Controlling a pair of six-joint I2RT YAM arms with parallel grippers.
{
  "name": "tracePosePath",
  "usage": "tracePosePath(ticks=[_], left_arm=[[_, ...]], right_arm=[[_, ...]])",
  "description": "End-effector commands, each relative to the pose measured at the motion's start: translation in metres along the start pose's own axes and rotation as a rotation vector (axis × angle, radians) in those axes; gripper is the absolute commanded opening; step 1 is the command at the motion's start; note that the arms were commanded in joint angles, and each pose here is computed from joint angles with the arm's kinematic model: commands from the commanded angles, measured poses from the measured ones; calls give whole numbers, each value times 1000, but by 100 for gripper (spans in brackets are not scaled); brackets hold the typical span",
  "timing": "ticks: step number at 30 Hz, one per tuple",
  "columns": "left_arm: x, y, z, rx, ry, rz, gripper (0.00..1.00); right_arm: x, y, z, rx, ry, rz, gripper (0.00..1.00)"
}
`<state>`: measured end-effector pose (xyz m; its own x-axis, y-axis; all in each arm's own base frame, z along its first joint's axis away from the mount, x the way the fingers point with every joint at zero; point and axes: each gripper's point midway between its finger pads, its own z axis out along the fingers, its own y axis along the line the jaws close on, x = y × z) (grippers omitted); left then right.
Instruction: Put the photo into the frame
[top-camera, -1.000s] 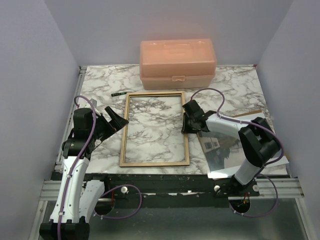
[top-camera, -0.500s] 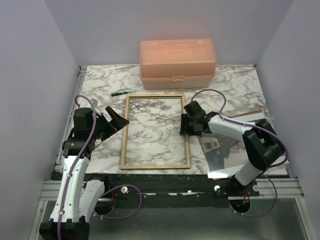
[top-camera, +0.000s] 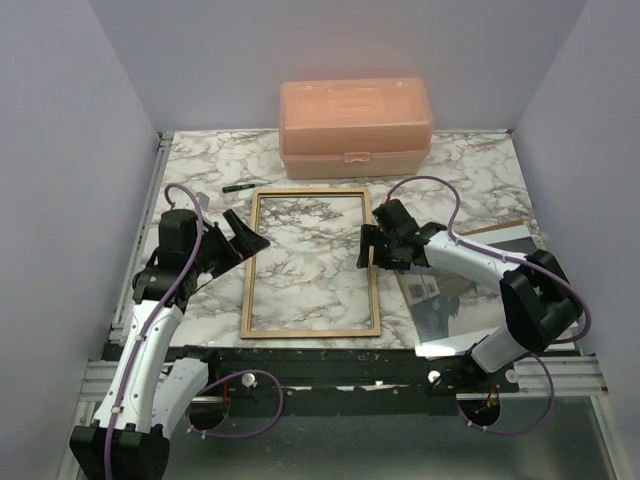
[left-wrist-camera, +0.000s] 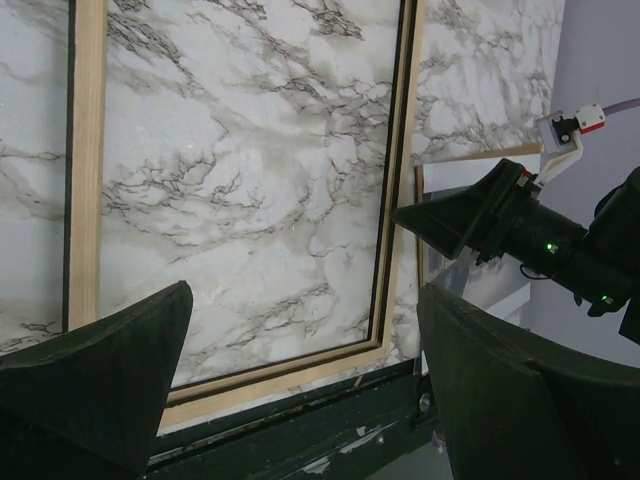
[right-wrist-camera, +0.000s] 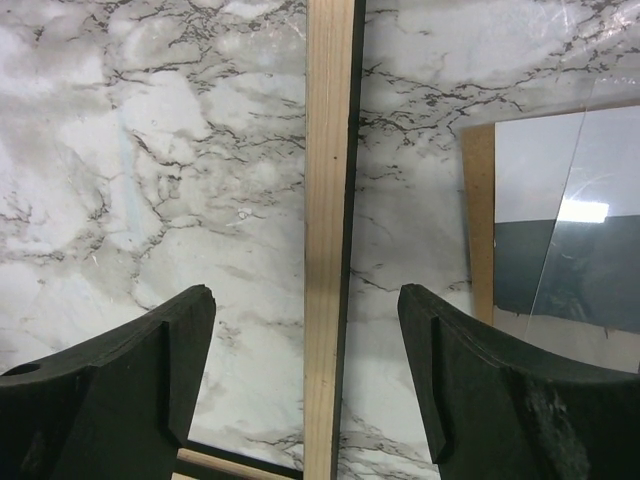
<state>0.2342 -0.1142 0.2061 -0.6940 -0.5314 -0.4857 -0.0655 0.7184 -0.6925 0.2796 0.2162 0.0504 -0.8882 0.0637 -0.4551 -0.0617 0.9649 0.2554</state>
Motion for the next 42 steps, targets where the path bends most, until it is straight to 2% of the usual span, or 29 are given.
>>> tracePosePath(ticks=[1, 15, 22, 27, 32, 42], left_arm=[[1, -21, 9, 69, 24, 10, 97], [53, -54, 75, 52, 273, 48, 97], [85, -77, 107, 29, 389, 101, 97], [94, -97, 113, 21, 425, 157, 97], [96, -106, 114, 22, 426, 174, 97], [95, -110, 113, 20, 423, 181, 97]], right_arm=[[4, -6, -11, -6, 21, 11, 81], [3, -68, -24, 21, 32, 197, 87], [-9, -121, -39, 174, -55, 286, 94], [-6, -147, -32, 299, -45, 286, 100], [1, -148, -13, 302, 20, 283, 100], [10, -117, 6, 117, 95, 278, 100]])
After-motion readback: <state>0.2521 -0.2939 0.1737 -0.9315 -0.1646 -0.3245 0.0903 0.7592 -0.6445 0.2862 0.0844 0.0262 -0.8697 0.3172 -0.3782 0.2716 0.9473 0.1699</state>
